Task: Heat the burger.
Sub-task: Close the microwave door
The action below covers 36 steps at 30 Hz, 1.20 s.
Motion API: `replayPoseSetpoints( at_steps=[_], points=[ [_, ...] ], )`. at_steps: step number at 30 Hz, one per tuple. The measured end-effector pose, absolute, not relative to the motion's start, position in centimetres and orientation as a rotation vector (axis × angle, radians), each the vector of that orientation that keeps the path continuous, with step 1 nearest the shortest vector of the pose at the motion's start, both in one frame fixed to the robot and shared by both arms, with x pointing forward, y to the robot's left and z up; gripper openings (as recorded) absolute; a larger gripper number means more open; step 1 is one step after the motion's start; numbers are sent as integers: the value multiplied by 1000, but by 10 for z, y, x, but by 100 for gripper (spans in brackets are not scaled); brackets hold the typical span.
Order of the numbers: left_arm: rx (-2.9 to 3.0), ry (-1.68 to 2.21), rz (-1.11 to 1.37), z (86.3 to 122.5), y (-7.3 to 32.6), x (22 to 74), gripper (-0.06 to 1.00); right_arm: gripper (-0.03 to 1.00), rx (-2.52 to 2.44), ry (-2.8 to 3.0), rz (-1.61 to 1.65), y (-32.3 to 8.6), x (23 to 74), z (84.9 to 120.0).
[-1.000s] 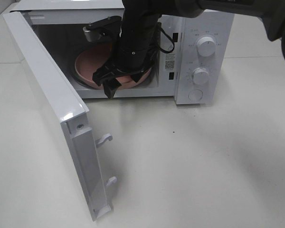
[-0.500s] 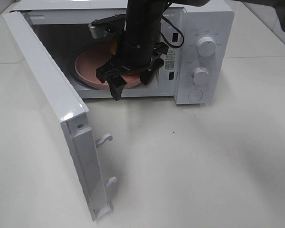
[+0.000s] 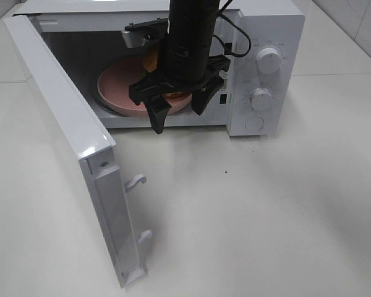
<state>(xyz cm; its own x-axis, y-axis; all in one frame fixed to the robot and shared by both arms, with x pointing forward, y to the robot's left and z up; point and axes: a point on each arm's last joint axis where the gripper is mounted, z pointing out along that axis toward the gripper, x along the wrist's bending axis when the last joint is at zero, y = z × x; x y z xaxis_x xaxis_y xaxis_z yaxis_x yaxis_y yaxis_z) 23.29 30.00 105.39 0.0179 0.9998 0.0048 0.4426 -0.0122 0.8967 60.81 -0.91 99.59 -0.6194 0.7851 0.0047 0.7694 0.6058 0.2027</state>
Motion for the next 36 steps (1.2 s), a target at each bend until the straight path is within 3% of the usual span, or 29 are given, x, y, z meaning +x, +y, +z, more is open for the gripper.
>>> replayPoseSetpoints(
  at_steps=[9,19,36],
  points=[
    [1553,1521,950,1054,300,233,0,77,1353,2721,286,-17,599,1008],
    [1553,1521,950,1054,300,233,0,77,1354,2719,103,-54,567,1008],
    [1553,1521,950,1054,300,233,0,74,1851,2331,141,-215,553,1063]
  ],
)
